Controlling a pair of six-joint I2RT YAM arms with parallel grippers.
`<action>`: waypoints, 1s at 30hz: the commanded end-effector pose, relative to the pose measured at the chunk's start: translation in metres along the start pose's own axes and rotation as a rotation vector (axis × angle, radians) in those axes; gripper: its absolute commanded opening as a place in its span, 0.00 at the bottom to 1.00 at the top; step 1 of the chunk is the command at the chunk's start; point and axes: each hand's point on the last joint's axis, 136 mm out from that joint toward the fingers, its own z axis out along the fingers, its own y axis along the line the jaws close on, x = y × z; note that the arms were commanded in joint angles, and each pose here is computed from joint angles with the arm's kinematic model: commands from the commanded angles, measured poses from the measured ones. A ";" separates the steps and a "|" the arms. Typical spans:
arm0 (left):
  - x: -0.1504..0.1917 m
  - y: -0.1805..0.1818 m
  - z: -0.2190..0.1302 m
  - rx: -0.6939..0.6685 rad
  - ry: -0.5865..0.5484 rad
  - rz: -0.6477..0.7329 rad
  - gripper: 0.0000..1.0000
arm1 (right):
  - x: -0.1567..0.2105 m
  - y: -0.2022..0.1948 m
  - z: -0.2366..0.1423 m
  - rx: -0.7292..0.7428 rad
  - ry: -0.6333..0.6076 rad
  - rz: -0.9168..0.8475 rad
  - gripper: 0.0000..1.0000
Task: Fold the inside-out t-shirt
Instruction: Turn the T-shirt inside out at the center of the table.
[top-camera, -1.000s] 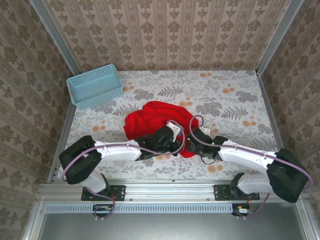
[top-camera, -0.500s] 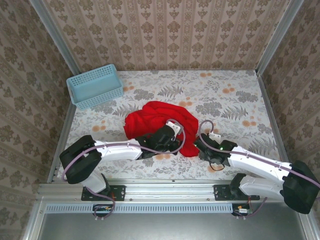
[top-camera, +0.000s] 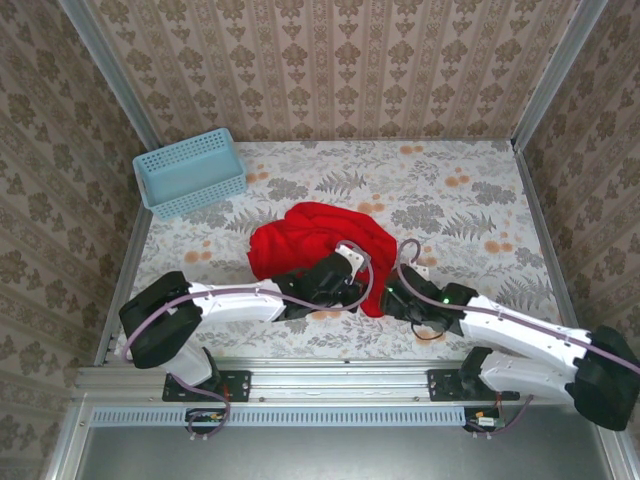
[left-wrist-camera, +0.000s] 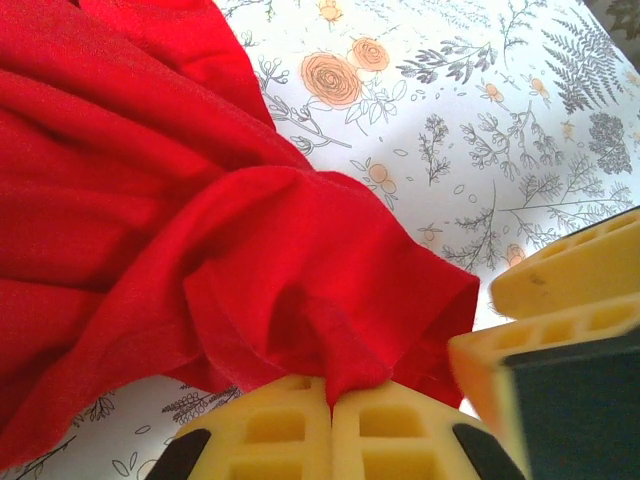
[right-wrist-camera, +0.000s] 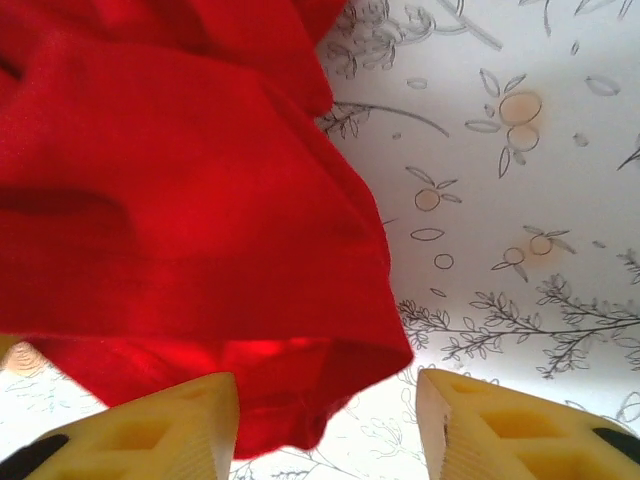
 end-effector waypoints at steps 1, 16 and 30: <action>-0.031 -0.019 -0.015 0.057 -0.095 -0.010 0.00 | 0.006 0.000 0.011 0.034 0.029 0.012 0.45; -0.146 -0.006 0.010 0.014 -0.187 -0.109 0.00 | -0.024 -0.081 -0.031 0.205 -0.114 0.135 0.05; -0.163 0.017 0.000 -0.021 -0.005 -0.166 0.61 | -0.069 -0.116 -0.054 0.146 -0.202 0.363 0.58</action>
